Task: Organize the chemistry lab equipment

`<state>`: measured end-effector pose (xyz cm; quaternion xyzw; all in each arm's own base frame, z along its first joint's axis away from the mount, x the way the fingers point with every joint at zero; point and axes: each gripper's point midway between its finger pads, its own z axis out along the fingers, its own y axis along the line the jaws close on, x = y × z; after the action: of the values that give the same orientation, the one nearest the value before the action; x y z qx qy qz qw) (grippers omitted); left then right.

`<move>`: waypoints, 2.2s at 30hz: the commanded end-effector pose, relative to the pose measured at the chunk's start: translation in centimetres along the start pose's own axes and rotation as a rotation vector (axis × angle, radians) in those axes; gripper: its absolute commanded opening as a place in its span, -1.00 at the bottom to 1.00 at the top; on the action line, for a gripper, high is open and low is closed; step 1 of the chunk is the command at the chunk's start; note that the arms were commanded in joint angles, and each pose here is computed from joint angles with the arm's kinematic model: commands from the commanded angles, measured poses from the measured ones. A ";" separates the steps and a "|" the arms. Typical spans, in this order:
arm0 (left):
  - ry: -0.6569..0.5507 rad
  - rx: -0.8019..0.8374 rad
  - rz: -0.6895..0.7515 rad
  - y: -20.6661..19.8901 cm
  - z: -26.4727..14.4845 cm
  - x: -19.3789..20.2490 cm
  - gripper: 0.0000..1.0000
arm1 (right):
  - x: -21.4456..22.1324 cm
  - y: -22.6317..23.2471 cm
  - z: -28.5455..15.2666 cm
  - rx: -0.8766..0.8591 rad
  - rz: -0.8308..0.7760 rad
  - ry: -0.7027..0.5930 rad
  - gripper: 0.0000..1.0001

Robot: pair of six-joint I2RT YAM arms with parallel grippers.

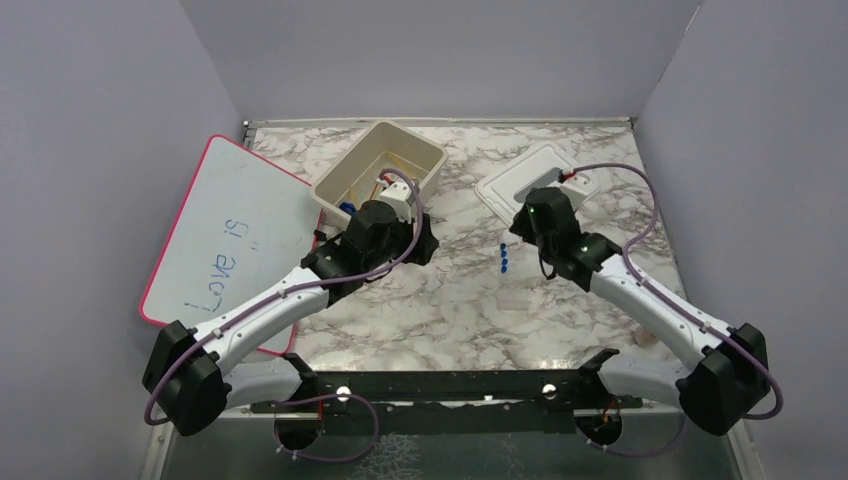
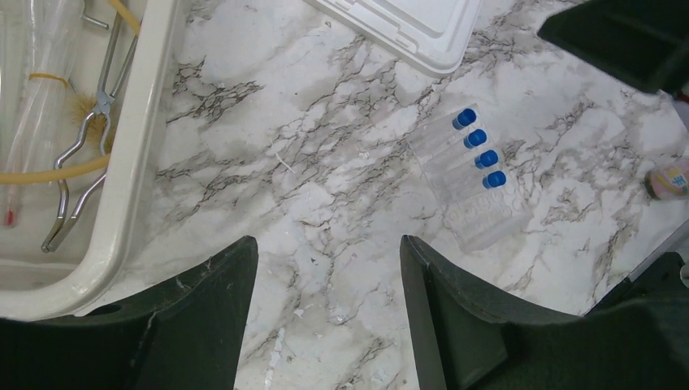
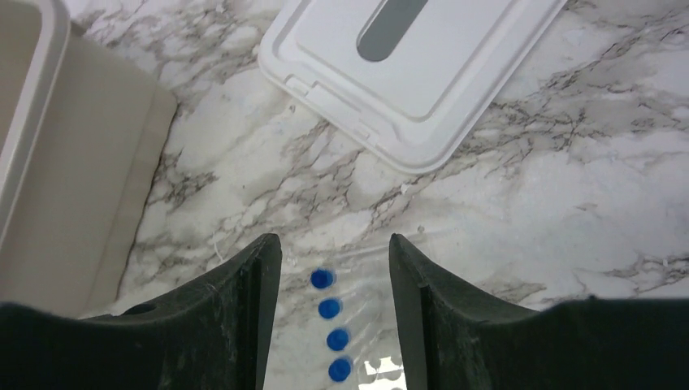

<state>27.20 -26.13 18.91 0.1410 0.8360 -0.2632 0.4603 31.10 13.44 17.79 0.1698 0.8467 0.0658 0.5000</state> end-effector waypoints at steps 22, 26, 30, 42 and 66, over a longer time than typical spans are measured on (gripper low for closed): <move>-0.035 0.070 -0.001 -1.8 1.5 -2.9 0.40 | 1.8 -11.0 18.1 0.256 0.123 0.346 0.11; -0.056 0.032 0.009 -1.2 1.7 -3.7 0.40 | 2.1 -12.0 18.1 0.312 0.109 0.352 -0.05; -0.054 0.023 0.012 -0.9 1.9 -3.8 0.40 | 1.9 -12.3 17.9 0.327 0.103 0.341 -0.20; -0.044 0.012 0.007 -0.4 1.8 -3.7 0.40 | 3.6 -13.2 19.1 0.393 0.105 0.404 -0.33; -0.036 -0.003 -0.033 -0.1 2.8 -4.6 0.41 | -1.1 -9.9 20.5 0.296 0.194 0.305 -0.81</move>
<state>30.51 -27.66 19.92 0.1375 0.8364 -0.2669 0.4586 45.09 1.63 3.10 0.2952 0.9093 -0.0334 0.2914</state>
